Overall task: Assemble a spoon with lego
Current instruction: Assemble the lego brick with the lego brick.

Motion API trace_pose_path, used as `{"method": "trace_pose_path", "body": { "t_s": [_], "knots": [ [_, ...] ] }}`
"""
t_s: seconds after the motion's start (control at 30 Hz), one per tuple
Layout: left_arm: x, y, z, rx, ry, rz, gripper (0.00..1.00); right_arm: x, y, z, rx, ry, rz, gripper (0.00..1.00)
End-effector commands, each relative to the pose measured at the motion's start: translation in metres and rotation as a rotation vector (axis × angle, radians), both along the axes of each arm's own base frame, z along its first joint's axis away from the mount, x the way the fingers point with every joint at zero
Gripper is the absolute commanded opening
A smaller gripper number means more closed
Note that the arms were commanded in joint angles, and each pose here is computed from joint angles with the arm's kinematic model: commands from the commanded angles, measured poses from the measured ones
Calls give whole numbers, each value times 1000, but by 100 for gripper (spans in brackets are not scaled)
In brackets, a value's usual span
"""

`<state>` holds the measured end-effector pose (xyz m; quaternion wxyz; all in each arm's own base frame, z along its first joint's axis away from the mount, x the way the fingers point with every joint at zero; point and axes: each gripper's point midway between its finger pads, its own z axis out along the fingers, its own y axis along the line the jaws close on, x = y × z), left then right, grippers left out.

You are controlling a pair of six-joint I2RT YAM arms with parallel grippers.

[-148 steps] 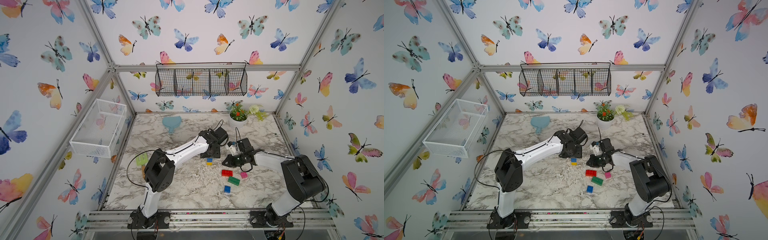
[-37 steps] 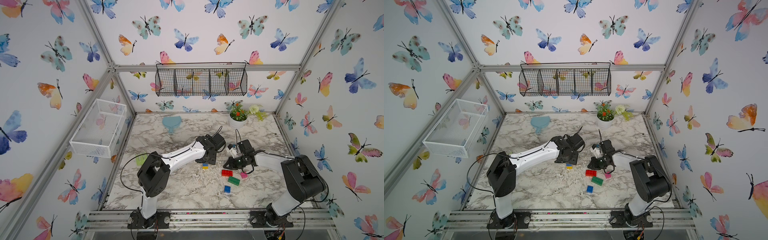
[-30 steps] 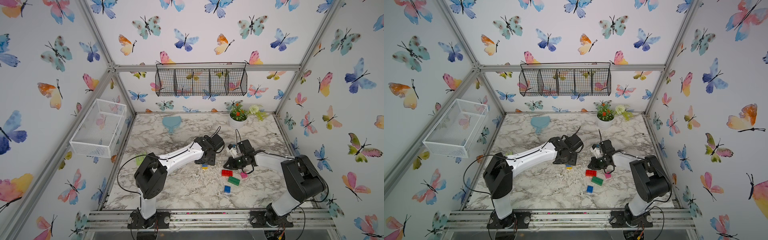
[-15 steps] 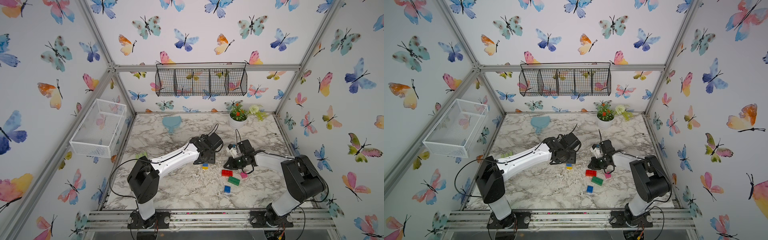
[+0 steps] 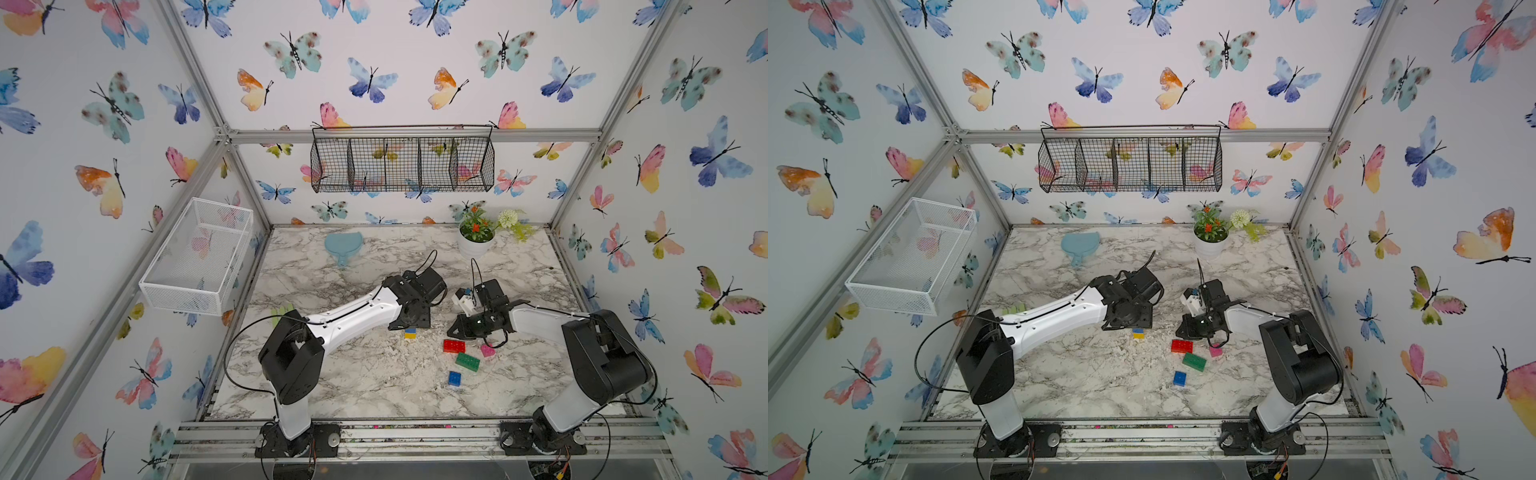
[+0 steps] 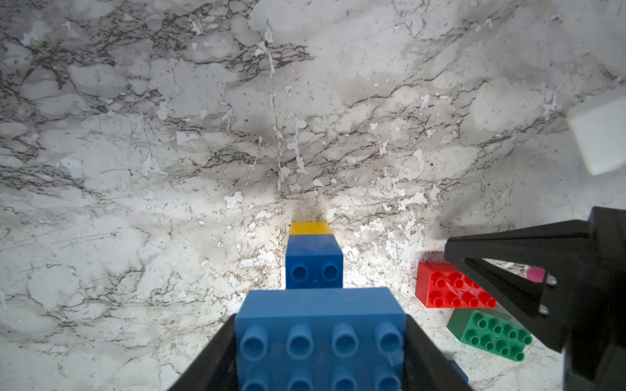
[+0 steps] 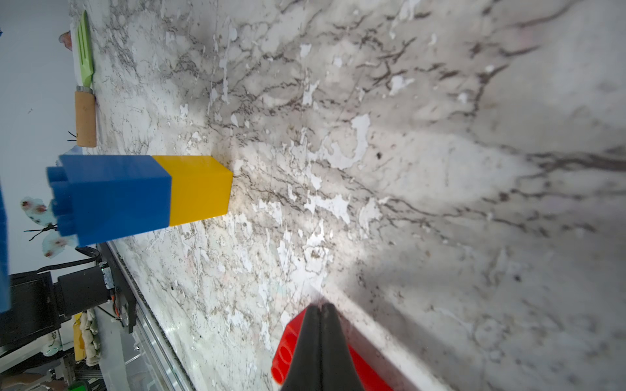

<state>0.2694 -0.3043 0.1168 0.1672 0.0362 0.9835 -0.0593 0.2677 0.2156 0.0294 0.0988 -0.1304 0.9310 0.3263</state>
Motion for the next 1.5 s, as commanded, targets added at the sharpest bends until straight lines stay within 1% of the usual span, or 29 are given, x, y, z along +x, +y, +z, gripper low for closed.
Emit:
{"method": "trace_pose_path", "body": {
  "t_s": [0.0,0.37,0.57,1.03,1.13,1.47],
  "knots": [
    [1,2,-9,35,10,-20,30,-1,-3,-2,-14,3,4,4],
    [1,3,-15,60,12,-53,29,-2,-5,-3,-20,3,1,3],
    [3,0,-9,54,-3,-76,29,-3,-6,-4,-25,4,-2,3],
    [10,-1,-2,55,-53,-67,28,-3,-6,-5,-28,7,-1,3],
    [10,-4,-4,38,-49,-71,27,-3,-6,-6,-31,6,-2,3],
    [2,1,-21,58,-14,-77,27,-4,-7,-6,-33,6,-1,3]
  ]
}}
